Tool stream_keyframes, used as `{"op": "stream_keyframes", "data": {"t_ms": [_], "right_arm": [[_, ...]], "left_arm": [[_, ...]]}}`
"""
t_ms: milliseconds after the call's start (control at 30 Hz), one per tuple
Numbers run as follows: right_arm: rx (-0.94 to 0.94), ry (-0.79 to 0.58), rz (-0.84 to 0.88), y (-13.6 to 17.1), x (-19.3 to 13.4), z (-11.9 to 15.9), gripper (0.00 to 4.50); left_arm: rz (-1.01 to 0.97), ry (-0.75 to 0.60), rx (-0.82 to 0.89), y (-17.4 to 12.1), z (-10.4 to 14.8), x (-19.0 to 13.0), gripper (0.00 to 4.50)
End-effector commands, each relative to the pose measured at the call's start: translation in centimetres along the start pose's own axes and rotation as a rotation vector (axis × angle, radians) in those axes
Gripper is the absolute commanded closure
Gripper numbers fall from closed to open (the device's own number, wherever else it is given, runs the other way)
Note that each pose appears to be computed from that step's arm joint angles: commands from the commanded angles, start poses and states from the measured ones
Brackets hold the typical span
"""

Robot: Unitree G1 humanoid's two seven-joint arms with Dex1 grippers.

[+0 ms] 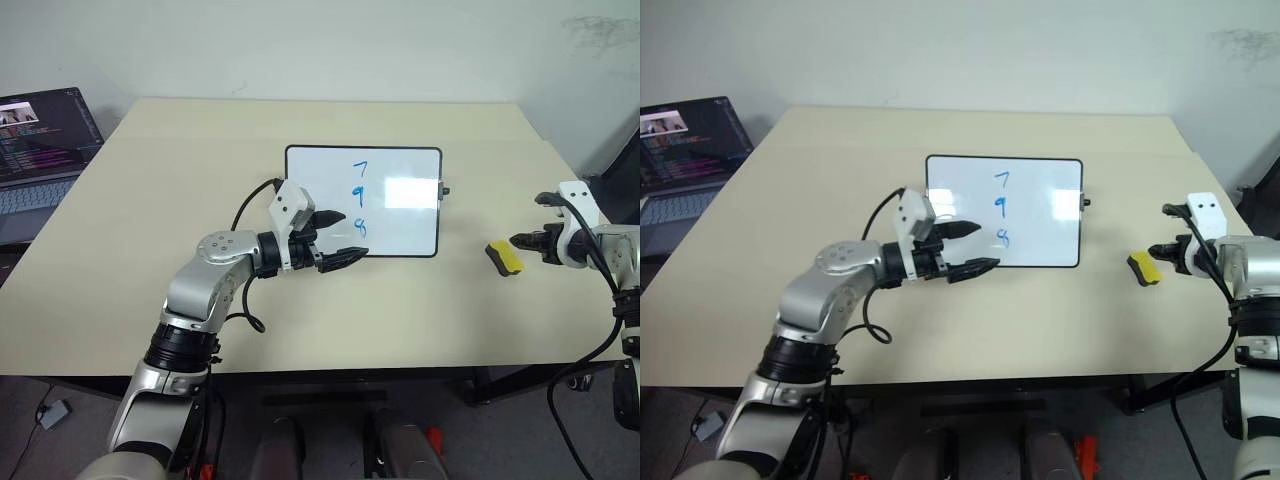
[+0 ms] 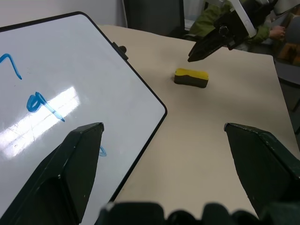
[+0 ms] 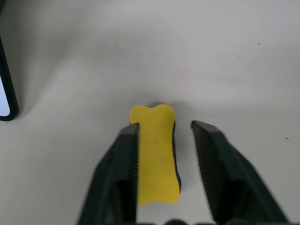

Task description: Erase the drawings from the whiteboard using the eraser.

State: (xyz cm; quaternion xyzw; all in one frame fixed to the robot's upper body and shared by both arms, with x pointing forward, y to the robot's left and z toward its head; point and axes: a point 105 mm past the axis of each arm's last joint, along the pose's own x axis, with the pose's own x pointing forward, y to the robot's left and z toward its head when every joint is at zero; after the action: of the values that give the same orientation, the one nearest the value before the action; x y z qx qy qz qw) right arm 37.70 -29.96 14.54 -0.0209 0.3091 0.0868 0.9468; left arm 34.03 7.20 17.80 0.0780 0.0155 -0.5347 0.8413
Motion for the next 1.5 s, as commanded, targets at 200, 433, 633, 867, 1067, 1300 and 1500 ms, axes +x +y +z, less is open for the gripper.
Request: {"op": "stream_keyframes", "data": {"t_ms": [200, 433, 633, 867, 1067, 1300, 1500], "right_arm": [[-0.001, -0.011, 0.0, 0.1, -0.3, 0.6, 0.07], [-0.014, 0.028, -0.006, 0.1, 0.6, -0.5, 0.07], [-0.013, 0.047, -0.001, 0.4, 1.6, -1.1, 0.07], [-0.007, 0.05, -0.003, 0.2, 2.0, -1.2, 0.07], [0.004, 0.049, -0.008, -0.1, 1.9, -1.2, 1.68], [0.02, 0.043, -0.007, -0.3, 1.7, -1.2, 3.39], [0.026, 0.038, -0.007, -0.3, 1.7, -1.2, 3.39]], "left_arm": [[-0.071, -0.022, 0.032, -1.7, 0.8, 0.9, 0.0], [-0.112, -0.019, 0.03, -2.9, 0.6, 1.6, 0.0], [-0.117, -0.014, 0.029, -3.1, 0.6, 1.6, 0.0], [-0.11, -0.009, 0.025, -3.1, 0.4, 1.4, 0.0], [-0.105, -0.008, 0.023, -3.1, 0.4, 1.4, 0.0], [-0.105, -0.008, 0.023, -3.0, 0.4, 1.4, 0.0], [-0.105, -0.008, 0.023, -3.0, 0.4, 1.4, 0.0]]}}
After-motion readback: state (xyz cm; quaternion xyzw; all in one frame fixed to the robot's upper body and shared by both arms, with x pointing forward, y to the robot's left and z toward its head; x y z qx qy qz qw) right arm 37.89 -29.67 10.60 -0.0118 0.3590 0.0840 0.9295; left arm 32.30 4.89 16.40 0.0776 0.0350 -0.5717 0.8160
